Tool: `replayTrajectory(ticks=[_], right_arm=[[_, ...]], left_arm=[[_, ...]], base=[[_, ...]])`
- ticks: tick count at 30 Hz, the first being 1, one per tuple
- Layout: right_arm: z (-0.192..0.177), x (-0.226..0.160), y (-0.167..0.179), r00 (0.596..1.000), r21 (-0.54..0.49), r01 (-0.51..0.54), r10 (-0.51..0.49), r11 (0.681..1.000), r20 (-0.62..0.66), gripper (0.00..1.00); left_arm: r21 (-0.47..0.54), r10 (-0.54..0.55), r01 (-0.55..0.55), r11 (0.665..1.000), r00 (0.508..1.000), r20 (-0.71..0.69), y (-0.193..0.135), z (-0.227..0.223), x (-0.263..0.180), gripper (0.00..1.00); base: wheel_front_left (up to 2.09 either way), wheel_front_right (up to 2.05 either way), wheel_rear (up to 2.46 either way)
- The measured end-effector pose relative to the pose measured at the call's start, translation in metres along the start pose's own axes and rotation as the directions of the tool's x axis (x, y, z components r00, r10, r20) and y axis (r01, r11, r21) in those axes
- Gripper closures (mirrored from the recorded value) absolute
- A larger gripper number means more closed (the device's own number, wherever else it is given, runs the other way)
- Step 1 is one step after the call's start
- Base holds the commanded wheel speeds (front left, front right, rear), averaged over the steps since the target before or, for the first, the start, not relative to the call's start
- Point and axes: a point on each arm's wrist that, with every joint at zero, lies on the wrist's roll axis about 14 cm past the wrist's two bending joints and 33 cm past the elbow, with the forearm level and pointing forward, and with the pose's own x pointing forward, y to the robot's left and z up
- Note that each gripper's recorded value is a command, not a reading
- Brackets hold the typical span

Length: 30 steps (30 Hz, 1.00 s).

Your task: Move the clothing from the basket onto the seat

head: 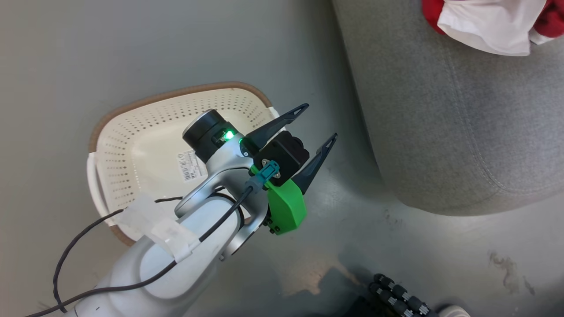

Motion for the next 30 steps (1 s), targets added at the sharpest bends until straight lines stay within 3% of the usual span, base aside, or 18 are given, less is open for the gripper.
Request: replayTrajectory(ticks=[5,11,12,13,15,20,21,23,30], right_arm=[[-0.018,-0.008,-0.019,0.998,-0.015,0.051,-0.052,0.999,-0.042,1.00],[-0.036,-0.014,-0.019,0.995,-0.011,0.052,-0.053,0.999,-0.088,1.00],[-0.038,-0.015,-0.016,0.995,-0.005,0.050,-0.050,0.999,-0.091,0.75],[-0.041,-0.015,-0.013,0.994,0.002,0.047,-0.047,0.999,-0.095,0.66],[-0.045,-0.016,-0.006,0.994,0.015,0.040,-0.038,0.999,-0.101,0.57],[-0.054,-0.019,-0.001,0.993,0.029,0.035,-0.032,0.999,-0.113,0.51],[-0.054,-0.020,-0.001,0.993,0.029,0.032,-0.028,0.999,-0.116,0.40],[-0.054,-0.020,-0.003,0.993,0.028,0.035,-0.031,0.999,-0.112,0.00],[-0.049,-0.022,0.006,0.996,0.052,-0.002,0.007,0.999,-0.092,0.00]], left_arm=[[-0.006,-0.026,0.026,1.000,1.000,-0.008,-0.003,-0.006,0.005,0.00],[-0.011,-0.047,0.047,0.999,0.999,-0.004,-0.007,-0.005,0.008,0.00],[-0.011,-0.050,0.050,0.999,0.999,-0.004,-0.008,-0.005,0.009,0.00],[-0.010,-0.051,0.051,0.999,0.999,-0.002,-0.009,-0.004,0.009,0.00],[-0.010,-0.051,0.051,0.999,0.999,-0.002,-0.008,-0.004,0.009,0.00],[-0.006,-0.049,0.049,0.999,0.999,-0.013,-0.007,-0.006,0.008,0.00],[-0.005,-0.049,0.049,0.999,0.999,-0.011,-0.007,-0.005,0.008,0.00],[-0.004,-0.051,0.051,0.999,0.999,-0.010,-0.007,-0.005,0.008,0.00],[0.004,-0.046,0.046,0.999,0.999,-0.006,-0.002,-0.004,0.010,0.00]], base=[[0.00,0.00,0.00],[0.00,0.00,0.00],[0.00,0.00,0.00],[0.00,0.00,0.00],[0.00,0.00,0.00],[0.00,0.00,0.00],[0.00,0.00,0.00],[0.00,0.00,0.00],[0.00,0.00,0.00]])
